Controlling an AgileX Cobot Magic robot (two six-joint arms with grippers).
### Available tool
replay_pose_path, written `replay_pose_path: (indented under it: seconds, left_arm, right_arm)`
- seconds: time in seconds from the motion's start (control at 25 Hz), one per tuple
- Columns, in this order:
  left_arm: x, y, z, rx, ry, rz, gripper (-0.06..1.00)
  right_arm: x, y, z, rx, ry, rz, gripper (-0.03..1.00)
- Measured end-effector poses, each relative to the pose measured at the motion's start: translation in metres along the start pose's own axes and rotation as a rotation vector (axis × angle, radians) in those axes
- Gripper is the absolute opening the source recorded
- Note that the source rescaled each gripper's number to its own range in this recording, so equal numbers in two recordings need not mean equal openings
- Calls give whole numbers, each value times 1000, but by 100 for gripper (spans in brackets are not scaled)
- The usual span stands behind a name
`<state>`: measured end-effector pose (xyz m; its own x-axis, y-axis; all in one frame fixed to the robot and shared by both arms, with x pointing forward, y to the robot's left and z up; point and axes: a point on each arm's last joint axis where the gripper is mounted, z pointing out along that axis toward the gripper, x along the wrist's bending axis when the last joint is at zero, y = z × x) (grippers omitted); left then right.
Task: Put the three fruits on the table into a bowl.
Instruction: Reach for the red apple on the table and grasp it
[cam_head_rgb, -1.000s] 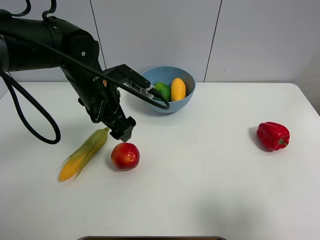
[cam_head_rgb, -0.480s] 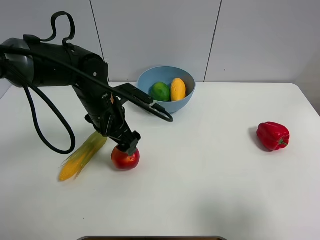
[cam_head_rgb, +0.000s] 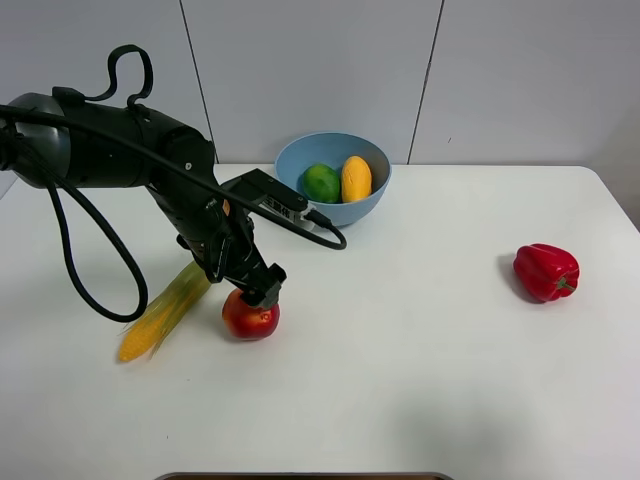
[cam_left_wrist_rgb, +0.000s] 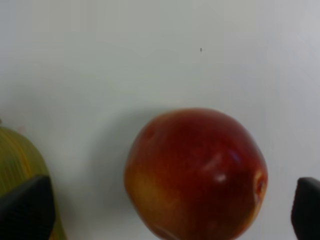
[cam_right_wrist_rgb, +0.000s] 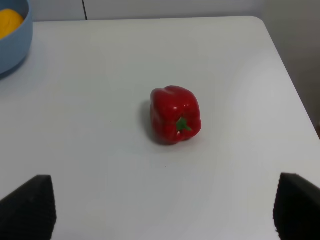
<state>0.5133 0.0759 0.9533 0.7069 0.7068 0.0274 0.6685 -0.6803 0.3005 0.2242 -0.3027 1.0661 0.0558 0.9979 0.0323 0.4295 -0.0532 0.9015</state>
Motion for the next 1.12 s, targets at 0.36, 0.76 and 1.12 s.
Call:
replay_pose_path:
  seconds: [0.36,0.76,1.12]
  left_arm:
    - [-2,-6,21,70,-19,-17,87]
    - [-3,-10,38,67,-33,-42,87]
    - [-4,-22,63,103,-34,-46,87]
  right_arm:
    - [0,0,0,0,0,0,92]
    - [0,0,0,0,0,0,92]
    - [0,0,0,0,0,0,92]
